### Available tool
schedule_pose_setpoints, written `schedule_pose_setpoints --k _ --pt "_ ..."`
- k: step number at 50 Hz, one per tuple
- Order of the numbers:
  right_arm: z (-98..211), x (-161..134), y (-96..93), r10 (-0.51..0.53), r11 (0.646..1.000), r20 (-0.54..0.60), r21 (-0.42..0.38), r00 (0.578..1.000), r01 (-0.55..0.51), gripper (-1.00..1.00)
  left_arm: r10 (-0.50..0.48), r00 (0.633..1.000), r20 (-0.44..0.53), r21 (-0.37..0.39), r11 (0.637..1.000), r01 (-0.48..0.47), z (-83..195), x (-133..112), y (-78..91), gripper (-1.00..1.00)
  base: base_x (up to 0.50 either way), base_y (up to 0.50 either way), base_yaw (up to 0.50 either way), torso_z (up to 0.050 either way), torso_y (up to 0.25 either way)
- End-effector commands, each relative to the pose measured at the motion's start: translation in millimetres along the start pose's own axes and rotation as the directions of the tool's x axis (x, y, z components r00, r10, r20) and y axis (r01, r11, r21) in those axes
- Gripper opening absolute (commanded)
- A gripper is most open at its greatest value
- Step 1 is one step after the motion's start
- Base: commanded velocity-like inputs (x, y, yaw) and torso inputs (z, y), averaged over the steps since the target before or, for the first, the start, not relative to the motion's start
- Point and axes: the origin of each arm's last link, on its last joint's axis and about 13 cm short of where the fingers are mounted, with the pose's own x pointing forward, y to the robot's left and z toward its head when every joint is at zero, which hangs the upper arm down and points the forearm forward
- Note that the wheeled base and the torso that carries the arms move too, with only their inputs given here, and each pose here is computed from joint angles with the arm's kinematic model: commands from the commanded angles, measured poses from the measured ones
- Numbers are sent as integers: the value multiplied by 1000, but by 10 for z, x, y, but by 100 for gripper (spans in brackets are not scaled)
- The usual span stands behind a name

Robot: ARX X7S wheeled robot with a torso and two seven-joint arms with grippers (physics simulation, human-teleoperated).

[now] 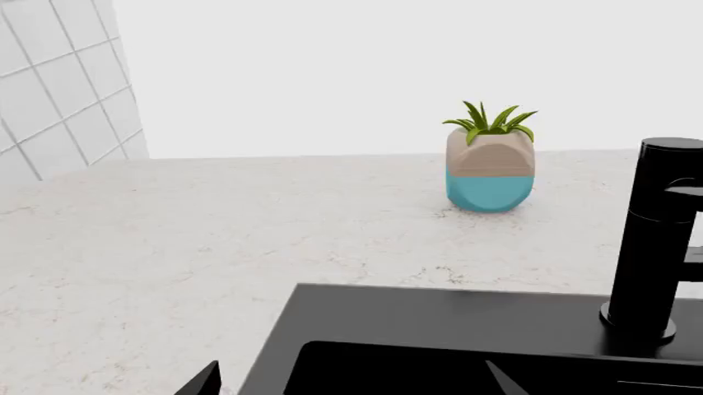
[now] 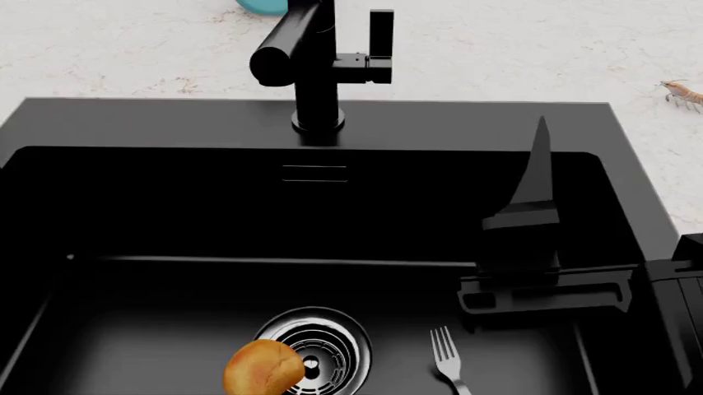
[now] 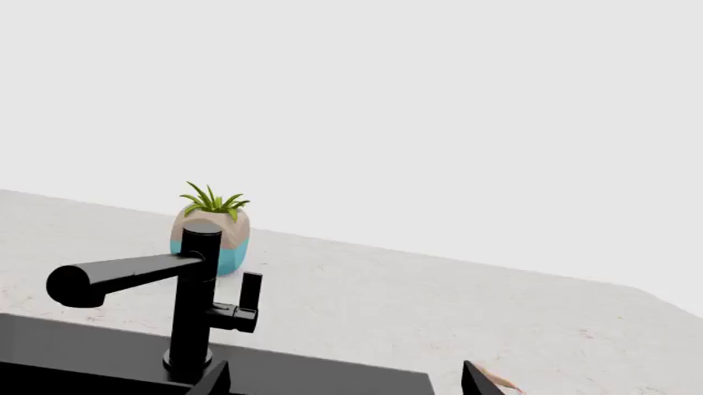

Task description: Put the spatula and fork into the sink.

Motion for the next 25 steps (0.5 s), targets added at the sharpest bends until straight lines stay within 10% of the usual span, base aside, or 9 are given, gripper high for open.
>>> schedule_pose_setpoints --k 1,25 --pt "-51 -24 3 7 999 44 32 999 -9 100 -40 998 46 -4 999 40 89 -220 -53 100 0 0 0 0 0" --pt "-186 -94 -42 -10 996 52 93 999 5 100 -80 993 86 -33 996 83 -116 -1065 -142 100 0 0 0 0 0"
